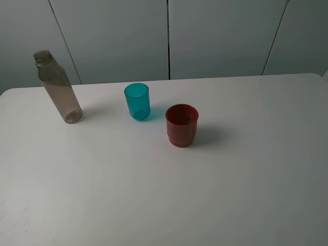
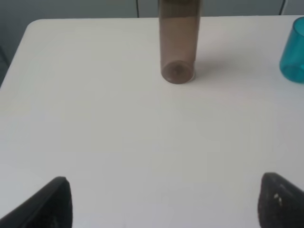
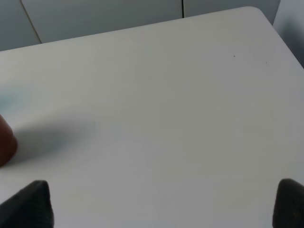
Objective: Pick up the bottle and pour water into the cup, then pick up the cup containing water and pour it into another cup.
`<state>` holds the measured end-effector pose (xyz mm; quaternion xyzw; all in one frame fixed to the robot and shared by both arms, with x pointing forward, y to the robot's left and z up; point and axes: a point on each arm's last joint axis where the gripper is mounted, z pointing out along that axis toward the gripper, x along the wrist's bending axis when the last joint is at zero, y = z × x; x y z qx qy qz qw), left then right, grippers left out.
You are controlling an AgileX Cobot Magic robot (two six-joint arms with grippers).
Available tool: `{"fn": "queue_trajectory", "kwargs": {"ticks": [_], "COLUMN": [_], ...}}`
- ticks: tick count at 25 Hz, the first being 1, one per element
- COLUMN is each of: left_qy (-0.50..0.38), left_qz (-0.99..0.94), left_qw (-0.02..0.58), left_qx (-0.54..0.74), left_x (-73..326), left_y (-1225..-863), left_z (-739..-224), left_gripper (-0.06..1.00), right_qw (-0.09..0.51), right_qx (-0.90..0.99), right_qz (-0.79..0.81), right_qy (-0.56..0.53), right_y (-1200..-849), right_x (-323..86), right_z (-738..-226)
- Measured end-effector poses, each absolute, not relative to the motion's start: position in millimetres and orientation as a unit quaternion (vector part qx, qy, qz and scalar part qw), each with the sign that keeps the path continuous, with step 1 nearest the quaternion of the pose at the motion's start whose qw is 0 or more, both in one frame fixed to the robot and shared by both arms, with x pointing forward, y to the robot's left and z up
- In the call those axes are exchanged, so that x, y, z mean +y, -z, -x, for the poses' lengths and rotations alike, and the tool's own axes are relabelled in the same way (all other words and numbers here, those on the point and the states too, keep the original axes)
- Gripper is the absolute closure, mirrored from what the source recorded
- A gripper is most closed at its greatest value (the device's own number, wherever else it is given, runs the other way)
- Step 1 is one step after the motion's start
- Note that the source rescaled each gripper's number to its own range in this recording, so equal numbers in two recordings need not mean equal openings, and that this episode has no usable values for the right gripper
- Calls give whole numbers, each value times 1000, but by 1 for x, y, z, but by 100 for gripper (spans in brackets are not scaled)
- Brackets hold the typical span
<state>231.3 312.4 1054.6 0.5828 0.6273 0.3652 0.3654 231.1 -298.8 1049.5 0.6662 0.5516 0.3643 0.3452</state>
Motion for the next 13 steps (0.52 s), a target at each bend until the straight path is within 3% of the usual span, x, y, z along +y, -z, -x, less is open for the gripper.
{"fn": "queue_trajectory", "kwargs": {"ticks": [13], "left_qy": [-368], "left_qz": [-579], "left_qw": [364], "left_qx": [630], "left_x": [312], "left_y": [-1055], "left_z": [-231], "left_gripper": [-6], "right_qw": [345], "right_qx": [552], "right_qz": [-666], "right_qy": [-364], "right_y": [-1049], "right_x": [-299], "right_z": [-231]}}
